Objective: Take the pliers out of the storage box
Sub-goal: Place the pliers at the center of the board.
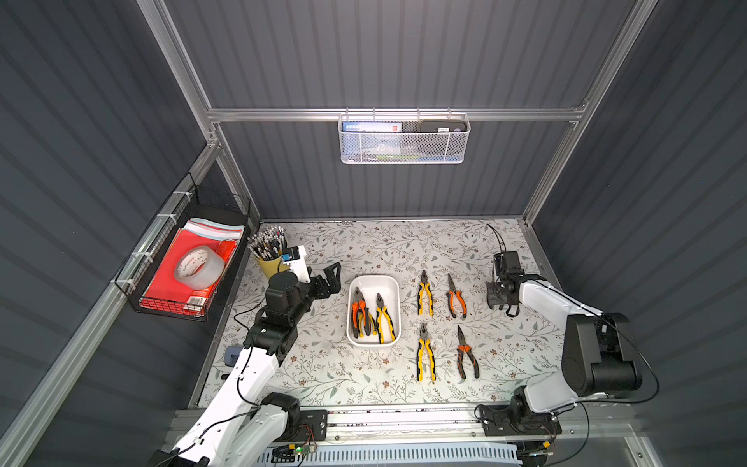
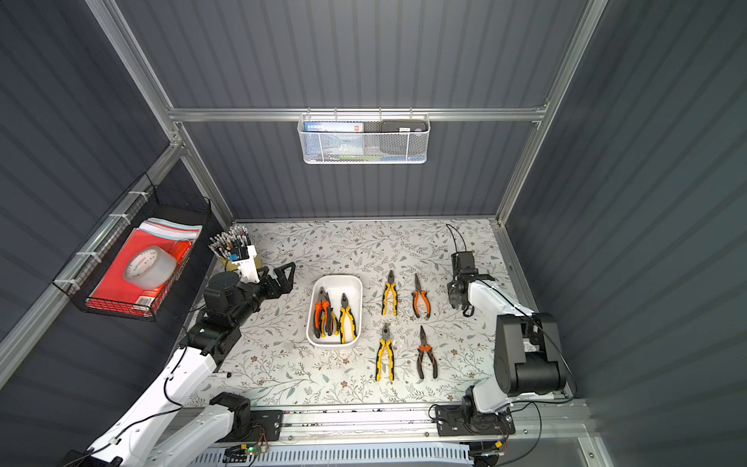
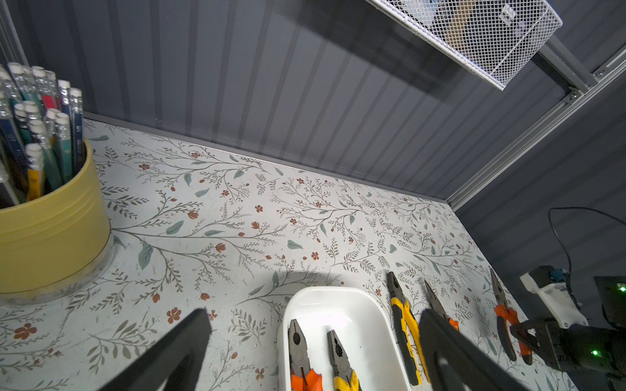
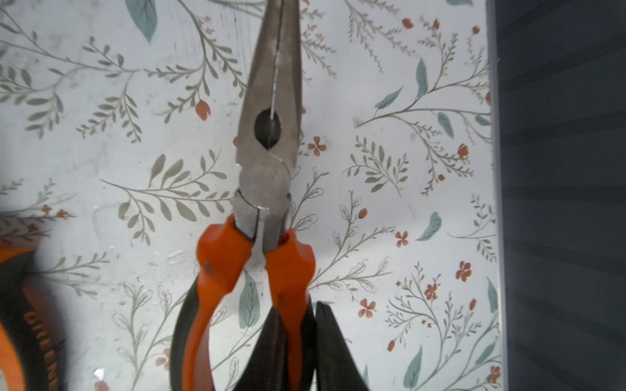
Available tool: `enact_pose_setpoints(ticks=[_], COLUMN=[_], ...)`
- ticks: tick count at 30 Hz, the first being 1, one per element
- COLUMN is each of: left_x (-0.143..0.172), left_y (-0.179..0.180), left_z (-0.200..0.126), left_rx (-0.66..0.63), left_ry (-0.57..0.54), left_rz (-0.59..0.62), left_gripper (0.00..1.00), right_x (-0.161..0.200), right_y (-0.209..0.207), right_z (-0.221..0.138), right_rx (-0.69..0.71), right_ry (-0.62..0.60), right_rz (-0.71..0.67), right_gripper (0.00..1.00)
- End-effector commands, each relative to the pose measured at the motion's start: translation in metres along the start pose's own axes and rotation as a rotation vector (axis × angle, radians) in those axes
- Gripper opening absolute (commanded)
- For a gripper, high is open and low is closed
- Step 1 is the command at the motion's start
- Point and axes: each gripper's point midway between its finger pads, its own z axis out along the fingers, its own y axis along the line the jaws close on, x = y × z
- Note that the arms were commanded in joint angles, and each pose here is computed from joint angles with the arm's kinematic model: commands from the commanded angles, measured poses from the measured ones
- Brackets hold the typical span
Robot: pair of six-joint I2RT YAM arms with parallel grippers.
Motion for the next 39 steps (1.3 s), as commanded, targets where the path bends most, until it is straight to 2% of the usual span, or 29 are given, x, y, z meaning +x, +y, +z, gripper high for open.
enact_pose_setpoints(ticks=[1, 11, 17, 22, 27, 32, 36, 39], left_x=[-0.004, -0.001, -0.001, -0.002, -0.001, 0.001, 0.002, 0.002], left_y=[-0.003, 0.000, 0.001, 0.001, 0.002, 0.003, 0.003, 0.004], left_z=[0.000, 0.003, 0.003, 0.002, 0.004, 0.005, 0.006, 0.007], left_rx=[0.013, -0.001, -0.005, -0.007, -0.009, -0.012, -0.015, -0.018], left_ry=[-0.012, -0.004, -0.004, -0.007, -0.003, 0.004, 0.005, 0.005], left_rz=[0.003, 0.002, 0.002, 0.002, 0.000, -0.002, -0.002, -0.003], left_gripper=[0.99, 0.99, 0.99, 0.99, 0.99, 0.99, 0.99, 0.99], right_x=[-0.002, -0.006, -0.011, -0.023, -0.052, -0.086, -0.113, -0.129], right_y=[0.009, 0.041, 0.040, 0.034, 0.027, 0.015, 0.015, 0.032], right_z=[0.006, 0.016, 0.018, 0.005, -0.025, -0.070, -0.108, -0.137], right_rx=[-0.014, -0.042, -0.009, 0.019, 0.021, -0.003, -0.102, -0.260], right_ry=[-0.016, -0.006, 0.003, -0.031, -0.098, -0.210, -0.297, -0.303], right_rz=[0.009, -0.111, -0.125, -0.109, -0.045, 0.096, 0.243, 0.302], right_gripper=[0.00, 0.02, 0.34, 0.46, 0.48, 0.51, 0.56, 0.56])
